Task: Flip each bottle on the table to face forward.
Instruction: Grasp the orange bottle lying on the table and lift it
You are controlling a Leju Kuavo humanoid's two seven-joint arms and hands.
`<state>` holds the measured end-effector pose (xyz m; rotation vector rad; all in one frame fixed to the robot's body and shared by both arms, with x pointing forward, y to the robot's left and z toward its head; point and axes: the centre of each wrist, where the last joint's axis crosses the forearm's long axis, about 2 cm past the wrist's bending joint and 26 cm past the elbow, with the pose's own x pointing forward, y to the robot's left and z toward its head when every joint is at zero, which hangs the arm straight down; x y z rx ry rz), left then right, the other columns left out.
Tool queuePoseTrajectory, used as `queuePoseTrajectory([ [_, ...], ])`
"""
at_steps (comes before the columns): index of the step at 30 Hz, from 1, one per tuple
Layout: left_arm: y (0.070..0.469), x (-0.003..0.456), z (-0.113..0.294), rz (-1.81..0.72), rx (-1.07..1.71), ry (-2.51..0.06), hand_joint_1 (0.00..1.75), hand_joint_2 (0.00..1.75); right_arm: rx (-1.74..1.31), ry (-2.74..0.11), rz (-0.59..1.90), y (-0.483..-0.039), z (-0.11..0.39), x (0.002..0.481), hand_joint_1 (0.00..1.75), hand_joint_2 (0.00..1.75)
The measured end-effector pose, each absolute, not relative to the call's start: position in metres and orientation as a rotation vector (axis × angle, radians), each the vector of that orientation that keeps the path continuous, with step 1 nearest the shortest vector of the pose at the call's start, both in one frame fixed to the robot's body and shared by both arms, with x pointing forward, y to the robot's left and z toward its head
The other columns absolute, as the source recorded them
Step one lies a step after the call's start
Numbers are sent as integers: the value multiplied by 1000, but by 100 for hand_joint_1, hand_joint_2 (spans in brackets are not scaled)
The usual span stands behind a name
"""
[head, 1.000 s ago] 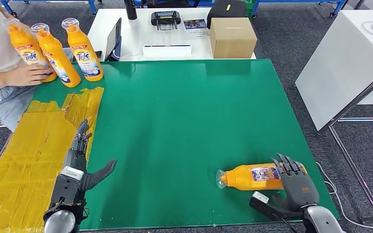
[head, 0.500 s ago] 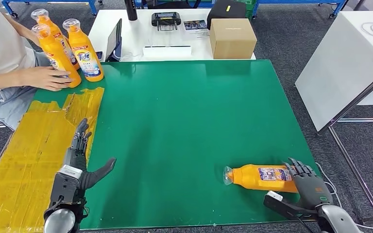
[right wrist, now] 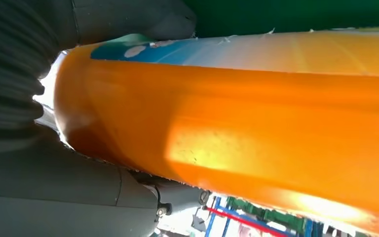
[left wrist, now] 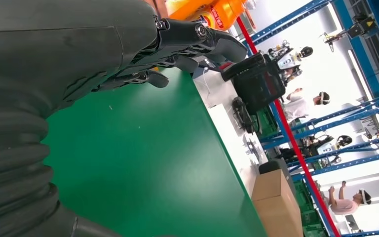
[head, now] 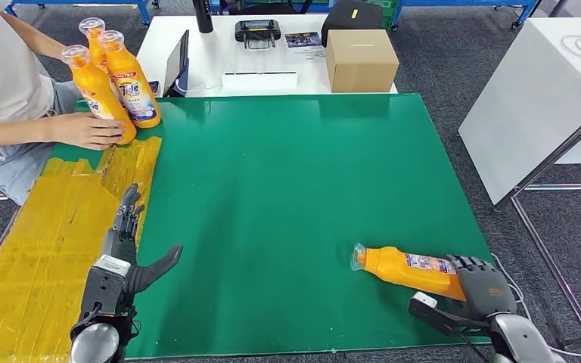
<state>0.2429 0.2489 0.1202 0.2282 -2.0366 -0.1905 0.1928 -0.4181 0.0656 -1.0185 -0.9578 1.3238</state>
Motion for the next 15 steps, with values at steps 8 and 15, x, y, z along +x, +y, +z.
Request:
queuePoseTrajectory([
  [8,248,240,119,-200,210,-2025,0,175,-948,-1254,1179,-372,66,199,175,175],
  [15,240,238,119,-222,113,-2013,0,175,-867,-1621,883,-330,83,209,175,175],
])
